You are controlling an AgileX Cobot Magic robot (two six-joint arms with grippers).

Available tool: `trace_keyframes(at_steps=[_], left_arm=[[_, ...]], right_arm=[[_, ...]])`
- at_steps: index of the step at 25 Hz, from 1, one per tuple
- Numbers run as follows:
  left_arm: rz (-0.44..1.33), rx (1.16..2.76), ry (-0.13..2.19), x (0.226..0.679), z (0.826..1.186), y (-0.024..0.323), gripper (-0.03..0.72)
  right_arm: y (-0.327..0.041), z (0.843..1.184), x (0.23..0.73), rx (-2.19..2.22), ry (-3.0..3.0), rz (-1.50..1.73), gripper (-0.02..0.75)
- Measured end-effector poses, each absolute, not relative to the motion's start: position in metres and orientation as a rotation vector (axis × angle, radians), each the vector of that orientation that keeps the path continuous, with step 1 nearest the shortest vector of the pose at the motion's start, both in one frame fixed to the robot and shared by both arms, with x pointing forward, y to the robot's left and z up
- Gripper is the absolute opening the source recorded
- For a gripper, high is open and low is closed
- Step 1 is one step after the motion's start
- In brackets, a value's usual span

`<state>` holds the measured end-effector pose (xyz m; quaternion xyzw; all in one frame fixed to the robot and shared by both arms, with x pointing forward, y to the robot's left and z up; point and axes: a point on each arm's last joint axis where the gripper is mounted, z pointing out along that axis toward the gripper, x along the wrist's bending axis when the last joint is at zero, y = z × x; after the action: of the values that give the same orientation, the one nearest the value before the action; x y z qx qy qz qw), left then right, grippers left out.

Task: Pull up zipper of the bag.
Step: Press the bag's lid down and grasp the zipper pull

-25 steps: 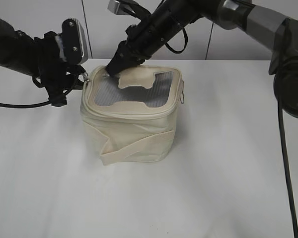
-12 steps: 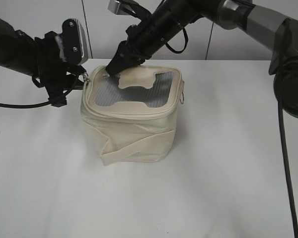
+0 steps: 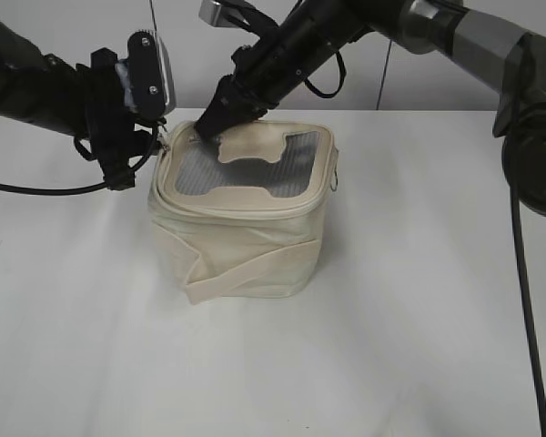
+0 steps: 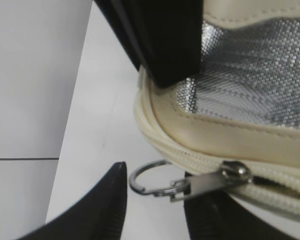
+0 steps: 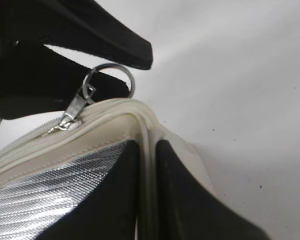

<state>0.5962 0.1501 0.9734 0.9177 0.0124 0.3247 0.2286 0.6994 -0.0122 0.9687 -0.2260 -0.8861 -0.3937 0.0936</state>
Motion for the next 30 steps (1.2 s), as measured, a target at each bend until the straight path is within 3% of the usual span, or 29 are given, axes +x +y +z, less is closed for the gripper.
trace_keyframes(at_steps=[6,16,30], left_arm=[[0.900,2.530,0.023,0.596,0.973,0.150,0.280],[0.903,2.535,0.010,0.596,0.974,0.150,-0.009],[0.928,2.582,0.123,0.578,0.962,0.176,-0.006]], right_arm=[[-0.012,0.969,0.699,-0.670,-2.629,-1.167,0.076],[-0.012,0.969,0.699,-0.670,-2.629,-1.167,0.076],[-0.012,0.969,0.699,-0.671,-2.628,-1.167,0.075]])
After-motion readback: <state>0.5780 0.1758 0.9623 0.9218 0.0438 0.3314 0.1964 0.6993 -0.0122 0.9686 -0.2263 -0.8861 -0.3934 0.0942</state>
